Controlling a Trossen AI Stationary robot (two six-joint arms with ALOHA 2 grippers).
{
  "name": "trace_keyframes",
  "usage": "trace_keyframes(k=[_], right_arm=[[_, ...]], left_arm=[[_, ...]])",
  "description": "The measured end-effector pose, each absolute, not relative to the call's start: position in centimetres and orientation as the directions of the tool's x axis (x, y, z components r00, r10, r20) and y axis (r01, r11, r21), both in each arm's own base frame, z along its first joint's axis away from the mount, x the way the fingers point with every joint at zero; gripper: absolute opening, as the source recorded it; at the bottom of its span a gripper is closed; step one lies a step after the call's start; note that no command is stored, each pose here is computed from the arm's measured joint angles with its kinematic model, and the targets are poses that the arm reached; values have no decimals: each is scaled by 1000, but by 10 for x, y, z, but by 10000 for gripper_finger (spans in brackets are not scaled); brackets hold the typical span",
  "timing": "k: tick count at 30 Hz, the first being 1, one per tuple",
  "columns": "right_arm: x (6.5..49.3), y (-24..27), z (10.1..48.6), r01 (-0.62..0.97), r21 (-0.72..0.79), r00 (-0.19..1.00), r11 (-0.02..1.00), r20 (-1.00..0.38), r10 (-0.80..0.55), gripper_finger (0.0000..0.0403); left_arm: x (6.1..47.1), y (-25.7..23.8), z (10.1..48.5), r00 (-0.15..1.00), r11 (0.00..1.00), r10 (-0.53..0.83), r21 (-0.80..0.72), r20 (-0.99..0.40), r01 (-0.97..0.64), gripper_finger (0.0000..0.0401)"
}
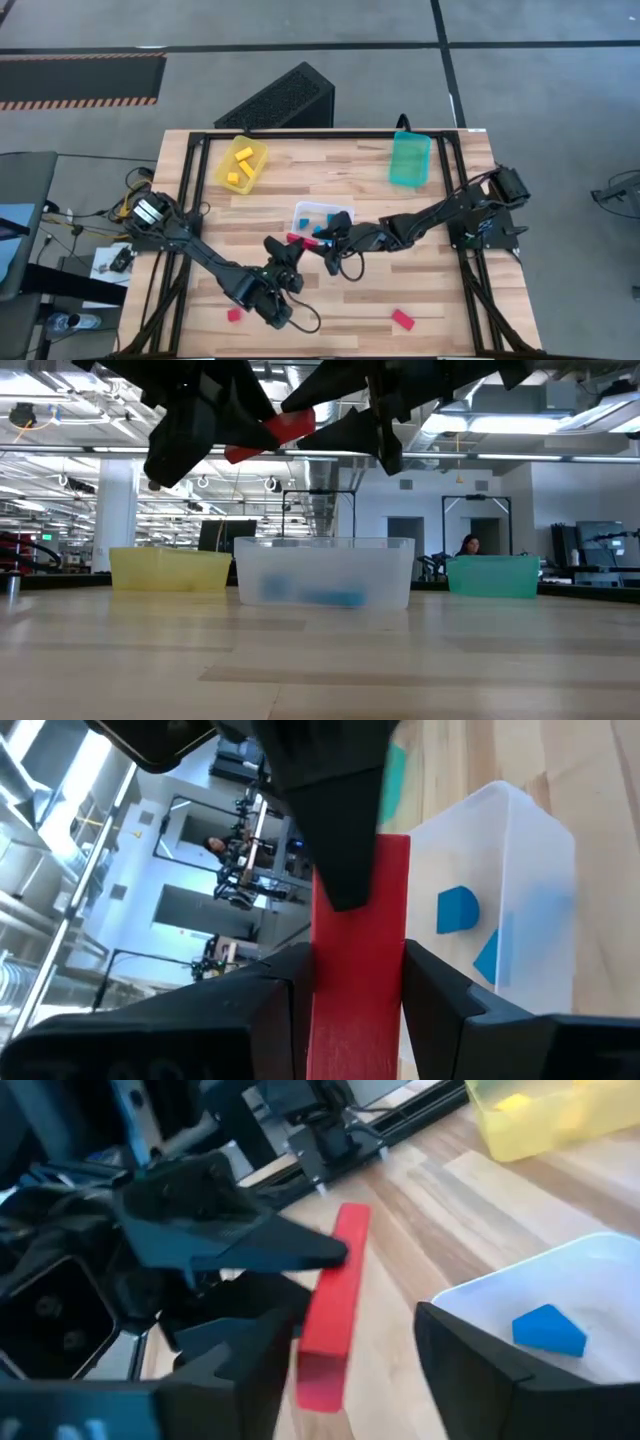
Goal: Sort & place blocks by color
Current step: Put the top red block into the green bin
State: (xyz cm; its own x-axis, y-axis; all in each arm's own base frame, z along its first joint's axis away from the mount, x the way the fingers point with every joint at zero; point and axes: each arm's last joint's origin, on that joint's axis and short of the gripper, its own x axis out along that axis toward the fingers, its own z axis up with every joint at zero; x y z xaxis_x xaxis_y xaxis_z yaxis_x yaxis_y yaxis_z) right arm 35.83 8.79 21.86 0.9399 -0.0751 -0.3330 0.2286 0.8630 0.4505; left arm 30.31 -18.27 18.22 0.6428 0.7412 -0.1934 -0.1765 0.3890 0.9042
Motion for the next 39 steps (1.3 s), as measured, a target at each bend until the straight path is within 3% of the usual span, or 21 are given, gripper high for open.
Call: trace_keyframes(k=[8, 13, 16, 23, 27, 35, 39], right_arm=[[355, 87, 219, 217, 384, 928, 898, -368, -67, 41], [325, 84, 242, 406, 194, 858, 893, -418, -299, 39], [294, 71, 265, 539, 77, 774, 839, -438, -457, 39], [202, 9, 285, 849, -103, 388, 519, -546, -743, 39], [177, -21, 274, 913, -164, 215, 374, -585, -782, 39], [167, -77, 220, 917, -321, -22, 238, -637, -771, 52], [163, -98, 200, 915, -335, -64, 223, -669, -740, 70]], left_arm=[[309, -173, 182, 621, 408, 756, 891, -207, -199, 124], [307, -175, 184, 628, 476, 750, 829, -208, -294, 164], [300, -178, 187, 643, 538, 722, 792, -256, -289, 185], [280, -169, 199, 609, 718, 648, 632, -456, -290, 201], [269, -165, 207, 567, 794, 599, 509, -566, -332, 200], [258, -171, 214, 469, 919, 319, 148, -824, -365, 200], [247, -185, 213, 414, 946, 186, 49, -891, -321, 200]])
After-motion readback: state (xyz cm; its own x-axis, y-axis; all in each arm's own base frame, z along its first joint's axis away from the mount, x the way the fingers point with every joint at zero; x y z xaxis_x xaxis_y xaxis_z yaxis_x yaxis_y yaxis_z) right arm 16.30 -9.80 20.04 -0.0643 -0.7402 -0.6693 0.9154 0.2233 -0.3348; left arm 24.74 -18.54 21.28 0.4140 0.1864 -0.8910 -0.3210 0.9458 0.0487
